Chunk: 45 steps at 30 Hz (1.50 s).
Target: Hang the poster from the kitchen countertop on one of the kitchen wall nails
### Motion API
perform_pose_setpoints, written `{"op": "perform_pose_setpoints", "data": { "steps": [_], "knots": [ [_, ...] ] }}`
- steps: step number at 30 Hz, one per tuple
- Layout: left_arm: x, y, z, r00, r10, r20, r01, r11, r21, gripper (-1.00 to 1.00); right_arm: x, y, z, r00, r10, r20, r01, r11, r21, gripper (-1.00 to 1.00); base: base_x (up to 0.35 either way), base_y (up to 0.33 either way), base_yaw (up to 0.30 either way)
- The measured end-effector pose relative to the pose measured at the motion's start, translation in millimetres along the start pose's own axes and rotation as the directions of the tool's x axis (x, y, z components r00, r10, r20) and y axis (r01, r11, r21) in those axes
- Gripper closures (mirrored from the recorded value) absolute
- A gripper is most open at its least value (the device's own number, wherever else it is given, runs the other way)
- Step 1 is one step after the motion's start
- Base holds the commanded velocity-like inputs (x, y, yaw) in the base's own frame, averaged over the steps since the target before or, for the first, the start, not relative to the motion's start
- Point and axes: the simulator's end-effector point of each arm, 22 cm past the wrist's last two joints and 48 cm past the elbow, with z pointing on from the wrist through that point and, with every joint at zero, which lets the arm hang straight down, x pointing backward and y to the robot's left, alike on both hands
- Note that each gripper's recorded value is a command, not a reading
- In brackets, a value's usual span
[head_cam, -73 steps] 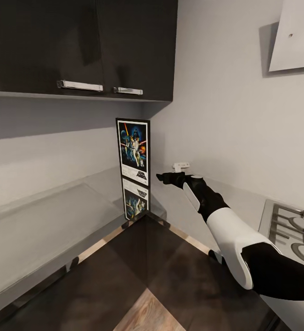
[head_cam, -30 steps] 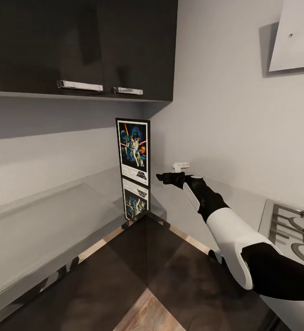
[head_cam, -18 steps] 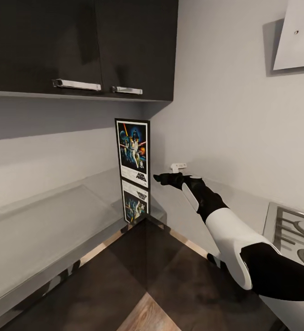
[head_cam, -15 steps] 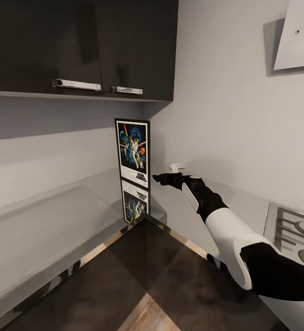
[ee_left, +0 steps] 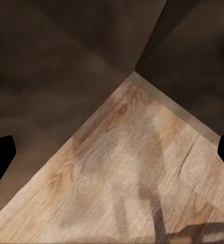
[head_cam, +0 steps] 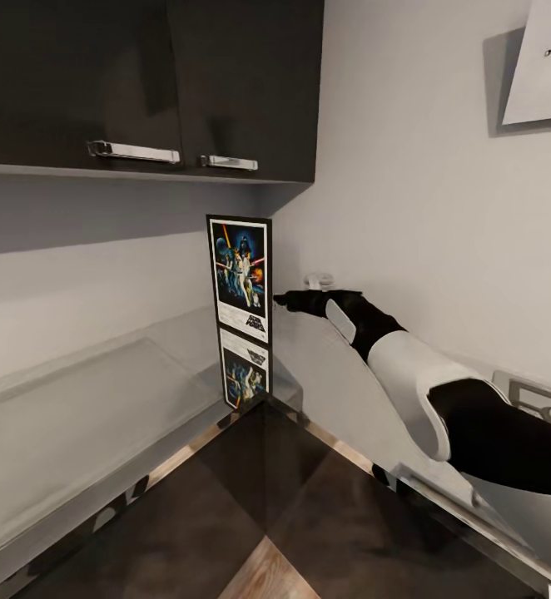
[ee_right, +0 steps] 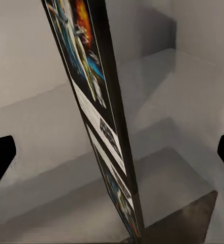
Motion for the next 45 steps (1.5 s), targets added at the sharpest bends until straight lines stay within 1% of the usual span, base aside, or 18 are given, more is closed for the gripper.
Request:
{"op": "perform_pose_setpoints", "data": {
  "steps": [2, 3, 11, 13, 16, 19, 27, 45],
  "knots": [
    [0, 0, 0.0, 1.0, 0.0, 0.0, 0.0, 1.0, 0.0, -1.0, -11, 4, 0.1, 0.999, 0.008, 0.036, -0.008, 1.0, -0.014, -1.0, 0.0, 0.0, 0.0],
    [0, 0, 0.0, 1.0, 0.0, 0.0, 0.0, 1.0, 0.0, -1.0, -11, 5, 0.2, 0.999, 0.009, 0.039, -0.008, 1.0, -0.015, -1.0, 0.0, 0.0, 0.0],
    [1, 0, 0.1, 1.0, -0.001, -0.004, 0.001, 1.0, 0.0, -1.0, -7, 5, 3.0, 0.999, 0.015, 0.043, -0.014, 1.0, -0.022, -1.0, 0.0, 0.0, 0.0],
    [3, 0, 0.2, 1.0, -0.001, -0.007, 0.001, 1.0, 0.0, -1.0, -4, 10, 4.4, 0.999, 0.017, 0.04, -0.015, 0.999, -0.047, -1.0, 0.0, 0.0, 0.0],
    [4, 0, 0.2, 1.0, -0.002, -0.011, 0.002, 1.0, 0.0, -1.0, -2, 11, 6.2, 0.999, 0.017, 0.041, -0.015, 0.998, -0.061, -1.0, 0.0, 0.0, 0.0],
    [6, 0, 0.2, 1.0, -0.003, -0.016, 0.003, 1.0, 0.0, -1.0, -3, 13, 8.1, 0.998, 0.015, 0.057, -0.011, 0.997, -0.072, -1.0, 0.0, 0.0, 0.0],
    [11, 1, 0.2, 1.0, -0.006, -0.029, 0.006, 1.0, -0.002, -1.0, 4, 10, 13.5, 0.998, 0.018, 0.055, -0.014, 0.997, -0.074, -1.0, 0.0, 0.0, 0.0],
    [23, 2, -0.2, 0.998, -0.011, -0.057, 0.011, 1.0, -0.005, -1.0, 24, 2, 25.9, 0.999, 0.034, 0.029, -0.032, 0.997, -0.072, -1.0, 0.0, 0.0, 0.0]
  ]
}}
